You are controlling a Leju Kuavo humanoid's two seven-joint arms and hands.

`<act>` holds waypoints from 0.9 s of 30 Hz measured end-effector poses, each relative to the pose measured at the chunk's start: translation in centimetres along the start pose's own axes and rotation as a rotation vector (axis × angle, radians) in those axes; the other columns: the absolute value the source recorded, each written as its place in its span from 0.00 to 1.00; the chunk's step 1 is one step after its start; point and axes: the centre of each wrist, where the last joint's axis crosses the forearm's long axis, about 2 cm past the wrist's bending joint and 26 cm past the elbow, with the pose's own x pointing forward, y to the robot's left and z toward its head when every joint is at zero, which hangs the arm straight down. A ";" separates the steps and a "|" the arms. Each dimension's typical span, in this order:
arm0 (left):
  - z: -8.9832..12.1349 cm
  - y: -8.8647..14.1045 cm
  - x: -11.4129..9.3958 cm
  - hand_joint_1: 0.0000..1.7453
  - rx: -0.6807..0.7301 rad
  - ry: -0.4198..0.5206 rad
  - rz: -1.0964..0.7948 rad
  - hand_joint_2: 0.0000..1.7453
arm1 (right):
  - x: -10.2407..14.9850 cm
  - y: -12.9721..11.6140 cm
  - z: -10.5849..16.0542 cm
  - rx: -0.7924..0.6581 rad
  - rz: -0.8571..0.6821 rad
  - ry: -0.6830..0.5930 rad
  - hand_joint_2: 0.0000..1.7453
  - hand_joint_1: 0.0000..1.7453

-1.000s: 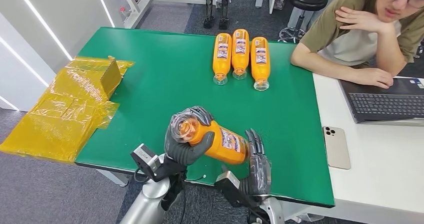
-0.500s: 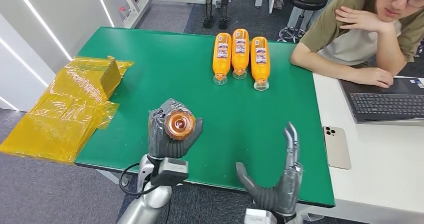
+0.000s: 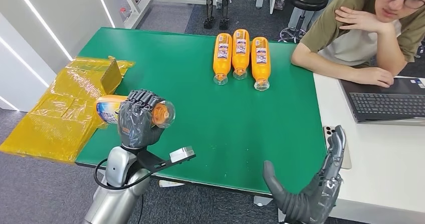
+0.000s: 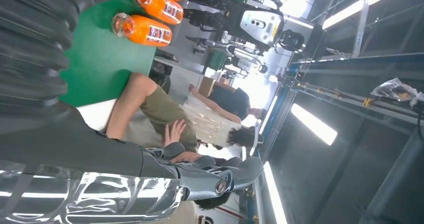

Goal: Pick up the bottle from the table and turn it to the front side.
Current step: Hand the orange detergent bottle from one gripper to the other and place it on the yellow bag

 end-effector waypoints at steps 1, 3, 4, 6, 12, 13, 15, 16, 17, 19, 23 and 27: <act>0.0 0.0 -0.2 1.00 -0.007 -0.005 -0.027 1.00 | 0.0 -0.1 0.0 -0.006 -0.003 0.004 1.00 0.00; -0.3 0.1 -1.1 1.00 -0.026 -0.026 -0.113 1.00 | 0.0 -0.2 -0.1 -0.024 -0.014 0.015 1.00 0.00; -0.6 0.1 -2.0 1.00 -0.038 -0.040 -0.163 1.00 | 0.1 -0.2 -0.2 -0.031 -0.019 0.020 1.00 0.00; -1.4 0.1 -4.6 1.00 -0.068 -0.068 -0.254 1.00 | 0.1 -0.3 -0.4 -0.046 -0.026 0.024 1.00 0.00; -3.0 -0.3 -13.7 1.00 -0.295 -0.178 -0.411 1.00 | 0.4 -1.1 -0.9 -0.099 -0.029 0.033 1.00 0.00; -2.6 -0.5 -14.9 1.00 -0.360 -0.195 -0.418 1.00 | 0.5 -1.2 -1.0 -0.105 -0.031 0.036 1.00 0.00; -1.4 -0.7 -16.9 1.00 -0.509 -0.212 -0.422 1.00 | 0.5 -1.4 -1.0 -0.114 -0.035 0.038 1.00 0.00; -0.9 -0.8 -17.7 1.00 -0.589 -0.211 -0.422 1.00 | 0.6 -1.4 -1.0 -0.117 -0.037 0.040 1.00 0.00; -0.4 -0.9 -18.4 1.00 -0.672 -0.205 -0.421 1.00 | 0.6 -1.5 -1.0 -0.120 -0.039 0.041 1.00 0.00; 0.2 -1.0 -19.5 1.00 -0.823 -0.188 -0.422 1.00 | 0.7 -1.6 -1.0 -0.124 -0.040 0.042 1.00 0.00; 0.4 -0.8 -21.0 1.00 -1.056 -0.162 -0.426 1.00 | 0.7 -1.7 -1.0 -0.128 -0.044 0.046 1.00 0.00; 0.6 -0.5 -22.0 1.00 -1.168 -0.126 -0.433 1.00 | 0.7 -1.7 -1.0 -0.130 -0.048 0.050 1.00 0.00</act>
